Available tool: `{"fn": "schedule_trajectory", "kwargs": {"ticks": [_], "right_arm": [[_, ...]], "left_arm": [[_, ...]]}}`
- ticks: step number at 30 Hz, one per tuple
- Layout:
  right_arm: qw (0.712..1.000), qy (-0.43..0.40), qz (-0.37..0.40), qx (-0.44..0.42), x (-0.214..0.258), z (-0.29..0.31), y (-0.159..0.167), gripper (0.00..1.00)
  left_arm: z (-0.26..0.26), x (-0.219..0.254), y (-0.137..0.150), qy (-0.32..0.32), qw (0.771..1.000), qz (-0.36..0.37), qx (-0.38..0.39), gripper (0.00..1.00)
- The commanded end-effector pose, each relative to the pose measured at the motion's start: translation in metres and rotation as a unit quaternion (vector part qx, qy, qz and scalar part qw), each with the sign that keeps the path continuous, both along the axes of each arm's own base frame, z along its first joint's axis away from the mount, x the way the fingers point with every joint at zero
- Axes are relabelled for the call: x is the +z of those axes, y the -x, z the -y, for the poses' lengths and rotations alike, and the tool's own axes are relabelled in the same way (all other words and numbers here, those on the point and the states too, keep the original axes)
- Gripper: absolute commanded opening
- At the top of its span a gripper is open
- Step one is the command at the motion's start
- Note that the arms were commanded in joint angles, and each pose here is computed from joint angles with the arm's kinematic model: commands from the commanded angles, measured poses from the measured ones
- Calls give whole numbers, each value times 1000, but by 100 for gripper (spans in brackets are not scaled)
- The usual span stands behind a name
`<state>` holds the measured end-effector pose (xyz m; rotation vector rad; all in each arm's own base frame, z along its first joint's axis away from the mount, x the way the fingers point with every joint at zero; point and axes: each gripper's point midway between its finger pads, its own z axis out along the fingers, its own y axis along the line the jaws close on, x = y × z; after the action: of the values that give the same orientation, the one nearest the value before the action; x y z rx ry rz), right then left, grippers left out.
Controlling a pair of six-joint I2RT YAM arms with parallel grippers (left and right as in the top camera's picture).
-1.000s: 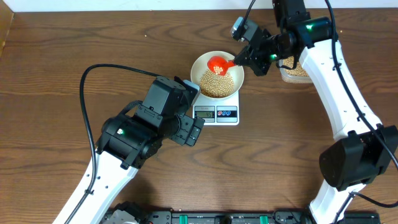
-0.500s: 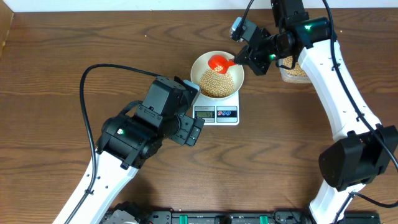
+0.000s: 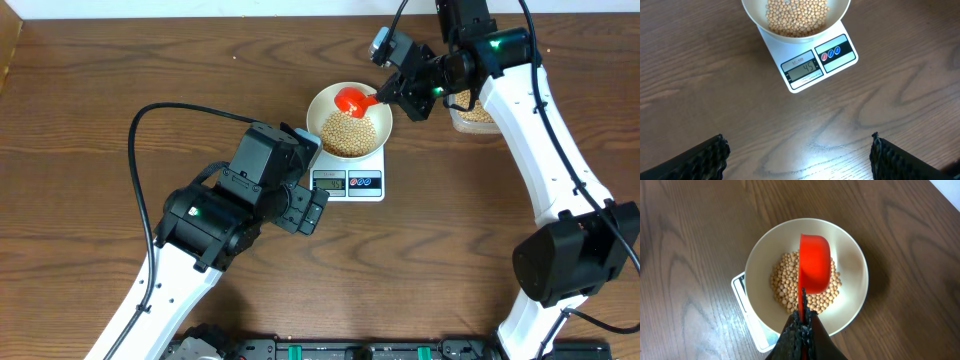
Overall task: Scoop item into bowl and weigh 50g on scale
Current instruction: 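Hold the scoop over the bowl and shake out remaining chickpeas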
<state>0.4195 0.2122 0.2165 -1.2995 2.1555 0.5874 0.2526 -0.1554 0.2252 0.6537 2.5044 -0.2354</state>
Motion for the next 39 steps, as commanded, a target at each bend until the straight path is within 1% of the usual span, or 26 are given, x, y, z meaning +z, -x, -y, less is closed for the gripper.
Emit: {"fn": "schedule_trajectory", "kwargs": {"ticks": [1, 33, 36, 39], "right_arm": [[1000, -6, 23, 9, 17, -3, 2, 1], [1000, -8, 20, 6, 17, -3, 2, 1], [999, -9, 28, 15, 23, -9, 7, 1], [998, -1, 55, 32, 33, -15, 12, 1]], "left_arm": [[0, 8, -4, 3, 1000, 8, 0, 92], [0, 7, -4, 3, 1000, 8, 0, 92], [0, 7, -4, 3, 1000, 8, 0, 92], [0, 7, -4, 3, 1000, 8, 0, 92]]}}
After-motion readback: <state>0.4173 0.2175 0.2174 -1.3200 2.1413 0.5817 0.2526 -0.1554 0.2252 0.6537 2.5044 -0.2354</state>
